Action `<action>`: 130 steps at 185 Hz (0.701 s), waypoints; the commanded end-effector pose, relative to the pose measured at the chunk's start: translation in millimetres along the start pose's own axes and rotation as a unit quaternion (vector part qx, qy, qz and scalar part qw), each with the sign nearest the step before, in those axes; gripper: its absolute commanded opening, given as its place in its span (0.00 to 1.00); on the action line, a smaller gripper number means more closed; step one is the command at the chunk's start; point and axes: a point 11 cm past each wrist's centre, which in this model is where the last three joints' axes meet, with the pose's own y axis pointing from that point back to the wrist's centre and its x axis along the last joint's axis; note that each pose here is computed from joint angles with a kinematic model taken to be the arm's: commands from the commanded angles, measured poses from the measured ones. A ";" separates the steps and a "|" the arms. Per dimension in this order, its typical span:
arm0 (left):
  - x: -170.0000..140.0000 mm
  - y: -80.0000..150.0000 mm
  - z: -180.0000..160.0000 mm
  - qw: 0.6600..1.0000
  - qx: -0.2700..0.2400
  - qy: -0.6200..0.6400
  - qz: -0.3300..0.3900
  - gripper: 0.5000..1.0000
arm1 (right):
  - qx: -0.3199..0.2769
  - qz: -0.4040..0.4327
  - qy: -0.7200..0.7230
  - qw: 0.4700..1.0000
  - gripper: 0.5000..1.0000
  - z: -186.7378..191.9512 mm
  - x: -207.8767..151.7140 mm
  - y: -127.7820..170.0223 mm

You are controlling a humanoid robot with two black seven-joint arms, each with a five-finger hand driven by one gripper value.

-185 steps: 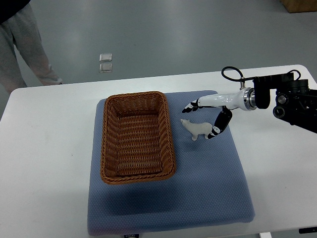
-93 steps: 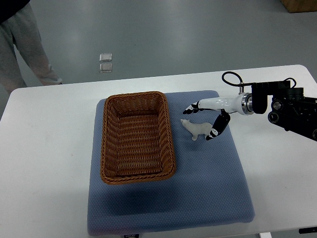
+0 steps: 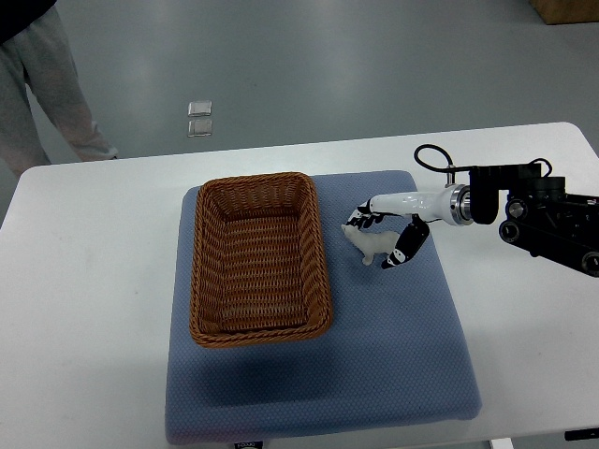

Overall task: Place white bear in brown basket with right hand
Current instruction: 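Close the right hand's fingers around the white polar bear, then lift the bear with the right hand and carry it over the basket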

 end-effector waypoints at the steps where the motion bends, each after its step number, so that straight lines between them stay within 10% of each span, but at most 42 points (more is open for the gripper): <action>1: 0.0 0.0 0.0 1.000 0.000 0.000 0.000 1.00 | 0.000 0.001 -0.001 1.000 0.59 0.7 -2.4 -0.9; 31: 0.0 0.0 0.0 1.000 0.000 0.000 0.000 1.00 | 0.000 0.003 -0.002 1.000 0.48 1.6 -3.8 -1.1; 76: 0.0 0.0 0.0 1.000 0.000 0.000 0.000 1.00 | -0.005 0.002 0.011 1.000 0.02 3.0 -4.0 -0.7; 130: 0.0 0.0 0.0 1.000 0.000 0.000 0.000 1.00 | -0.003 0.011 0.013 1.000 0.00 1.9 7.8 4.3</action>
